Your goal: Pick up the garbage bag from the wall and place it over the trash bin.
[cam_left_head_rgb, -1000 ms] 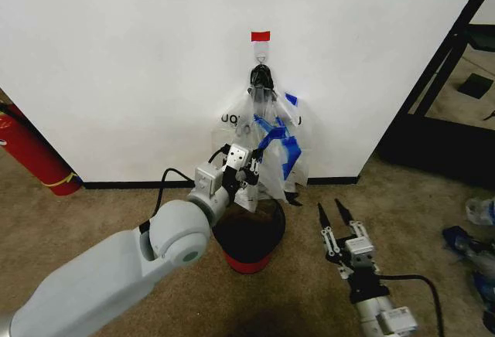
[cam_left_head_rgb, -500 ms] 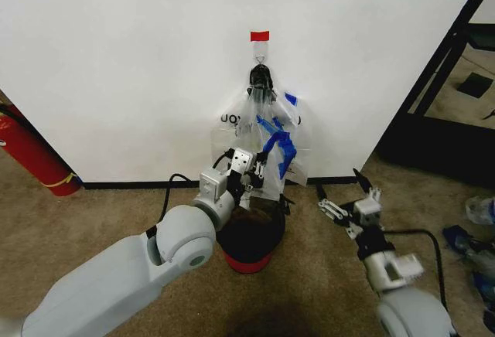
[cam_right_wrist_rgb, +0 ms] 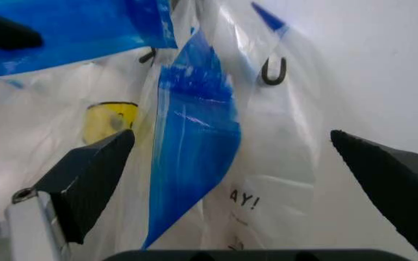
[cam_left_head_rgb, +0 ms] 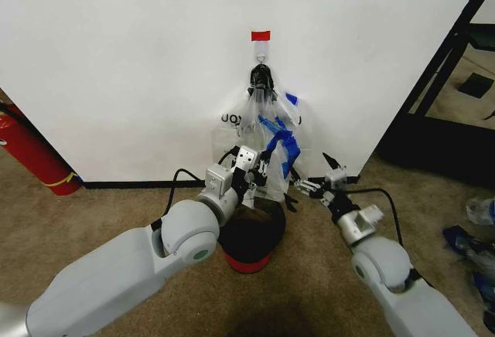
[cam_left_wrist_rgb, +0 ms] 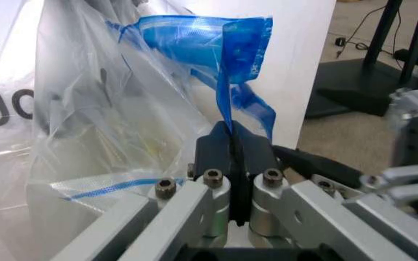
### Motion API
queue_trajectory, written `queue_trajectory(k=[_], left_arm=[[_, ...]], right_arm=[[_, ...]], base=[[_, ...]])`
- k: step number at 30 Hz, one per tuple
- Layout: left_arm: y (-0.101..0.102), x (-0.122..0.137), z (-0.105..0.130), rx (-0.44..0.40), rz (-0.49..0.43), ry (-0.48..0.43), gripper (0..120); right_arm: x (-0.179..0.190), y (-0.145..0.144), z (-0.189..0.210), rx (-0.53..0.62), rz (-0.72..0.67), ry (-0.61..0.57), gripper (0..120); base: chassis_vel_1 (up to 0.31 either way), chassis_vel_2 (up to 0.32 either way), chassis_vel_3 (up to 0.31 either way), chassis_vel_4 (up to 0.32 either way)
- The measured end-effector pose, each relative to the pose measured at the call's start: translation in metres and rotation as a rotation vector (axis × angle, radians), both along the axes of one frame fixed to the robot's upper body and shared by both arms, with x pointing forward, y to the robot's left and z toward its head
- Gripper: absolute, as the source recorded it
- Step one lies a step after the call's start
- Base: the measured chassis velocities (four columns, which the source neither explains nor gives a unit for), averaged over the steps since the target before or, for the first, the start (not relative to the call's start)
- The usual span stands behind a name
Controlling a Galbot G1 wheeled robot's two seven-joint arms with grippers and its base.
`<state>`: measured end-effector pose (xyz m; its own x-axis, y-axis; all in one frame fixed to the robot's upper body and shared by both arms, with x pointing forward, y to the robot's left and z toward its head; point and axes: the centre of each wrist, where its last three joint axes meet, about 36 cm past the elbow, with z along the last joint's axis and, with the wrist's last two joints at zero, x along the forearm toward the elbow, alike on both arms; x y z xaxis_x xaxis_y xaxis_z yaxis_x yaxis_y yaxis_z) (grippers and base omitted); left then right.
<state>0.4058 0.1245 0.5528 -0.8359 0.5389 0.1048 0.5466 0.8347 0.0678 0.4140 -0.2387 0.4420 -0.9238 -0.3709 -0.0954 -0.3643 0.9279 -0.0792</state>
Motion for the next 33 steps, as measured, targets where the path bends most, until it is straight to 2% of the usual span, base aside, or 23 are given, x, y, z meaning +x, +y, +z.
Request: queue_trajectory(k=[5,7,12,13,19,20,25,26,33], left_arm=[[0.000,0.000,0.000,0.001,0.000,0.001,0],[0.001,0.000,0.001,0.003,0.001,-0.001,0],[0.003,-0.003,0.007,-0.002,-0.003,-0.009,0],[0.003,-0.003,0.007,-0.002,-0.003,-0.009,0],[0.005,-0.004,0.008,-0.005,0.001,-0.008,0],[0.005,-0.004,0.008,-0.005,0.001,-0.008,0],[0.006,-0.005,0.008,-0.005,0.002,-0.011,0],[0.006,-0.005,0.008,-0.005,0.002,-0.011,0],[0.010,-0.004,0.008,-0.008,0.015,-0.013,0]], right_arm=[[0.013,0.008,0.002,0.017,0.013,0.038,99],[0.019,0.012,0.002,0.024,0.018,0.062,95],[0.025,0.017,-0.001,0.027,0.017,0.074,75],[0.025,0.017,-0.001,0.027,0.017,0.074,75],[0.027,0.020,-0.003,0.015,0.017,0.072,49],[0.027,0.020,-0.003,0.015,0.017,0.072,49],[0.025,0.021,-0.003,0.013,0.006,0.060,29],[0.025,0.021,-0.003,0.013,0.006,0.060,29],[0.012,0.021,0.005,0.029,-0.005,0.022,1]], base=[[0.000,0.000,0.000,0.000],[0.000,0.000,0.000,0.000],[0.000,0.000,0.000,0.000],[0.000,0.000,0.000,0.000],[0.000,0.000,0.000,0.000],[0.000,0.000,0.000,0.000],[0.000,0.000,0.000,0.000],[0.000,0.000,0.000,0.000],[0.000,0.000,0.000,0.000]])
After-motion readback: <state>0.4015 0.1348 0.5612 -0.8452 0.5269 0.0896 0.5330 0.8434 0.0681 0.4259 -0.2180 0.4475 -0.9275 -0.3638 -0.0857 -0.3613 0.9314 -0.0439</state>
